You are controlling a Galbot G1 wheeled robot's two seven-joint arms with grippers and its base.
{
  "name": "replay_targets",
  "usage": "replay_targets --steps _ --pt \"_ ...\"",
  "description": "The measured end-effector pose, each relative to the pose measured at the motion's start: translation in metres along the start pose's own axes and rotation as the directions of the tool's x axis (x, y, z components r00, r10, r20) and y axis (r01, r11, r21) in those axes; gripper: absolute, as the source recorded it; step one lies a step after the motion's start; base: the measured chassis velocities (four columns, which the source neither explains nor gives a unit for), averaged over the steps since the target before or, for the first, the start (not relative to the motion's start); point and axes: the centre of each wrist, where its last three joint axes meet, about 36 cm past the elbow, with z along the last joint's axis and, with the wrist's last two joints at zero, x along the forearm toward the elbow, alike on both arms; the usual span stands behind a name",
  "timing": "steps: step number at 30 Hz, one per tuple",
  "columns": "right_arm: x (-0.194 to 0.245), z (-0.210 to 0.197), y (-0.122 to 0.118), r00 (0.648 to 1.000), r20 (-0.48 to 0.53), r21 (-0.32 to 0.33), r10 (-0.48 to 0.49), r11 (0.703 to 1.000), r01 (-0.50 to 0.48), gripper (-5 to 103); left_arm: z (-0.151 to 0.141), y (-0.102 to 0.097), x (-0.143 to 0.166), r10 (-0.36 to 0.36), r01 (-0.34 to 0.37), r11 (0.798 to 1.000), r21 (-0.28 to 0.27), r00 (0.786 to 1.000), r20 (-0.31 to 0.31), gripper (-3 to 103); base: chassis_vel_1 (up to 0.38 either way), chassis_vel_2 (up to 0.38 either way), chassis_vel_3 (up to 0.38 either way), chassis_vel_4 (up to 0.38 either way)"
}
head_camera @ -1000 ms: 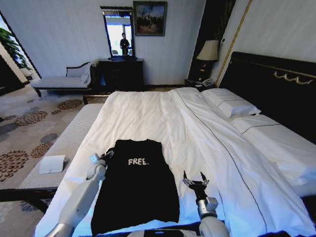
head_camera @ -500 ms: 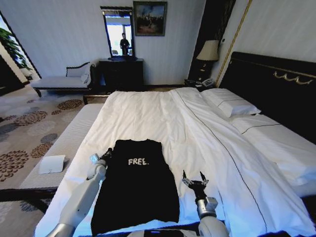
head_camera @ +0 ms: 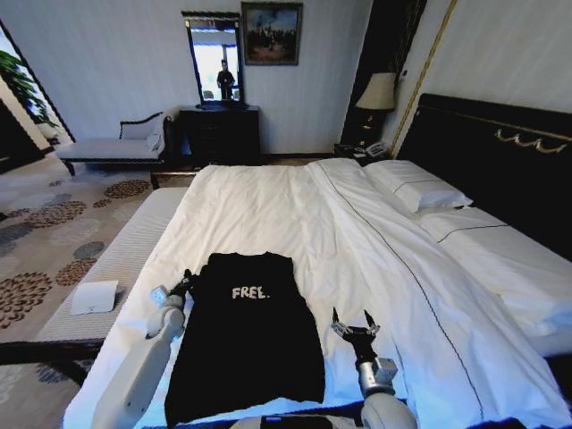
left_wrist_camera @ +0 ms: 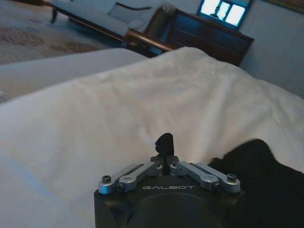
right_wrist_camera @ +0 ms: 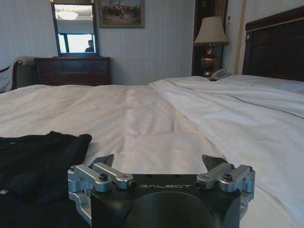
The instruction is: Fold the clothes on the bed.
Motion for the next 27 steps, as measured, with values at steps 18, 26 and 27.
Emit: replay_targets --steps 18,26,27 --pt "-0.002 0.001 0.002 1.0 -0.001 -0.004 -0.007 1.0 0.007 100 -0.001 0.012 0.003 -0.03 0.03 0.999 0.014 0.999 0.045 2 0.0 0.0 0.0 0.0" --pt "-0.003 0.002 0.002 1.0 -0.003 -0.011 -0.005 1.0 0.005 100 -0.004 -0.019 0.009 0.008 0.018 0.98 -0.197 0.991 0.13 2 0.0 0.0 0.0 0.0" --pt "-0.003 0.002 0.002 1.0 -0.003 -0.013 -0.005 1.0 0.005 100 -0.003 -0.025 0.012 0.027 0.013 0.966 -0.258 0.988 0.153 2 0.0 0.0 0.0 0.0"
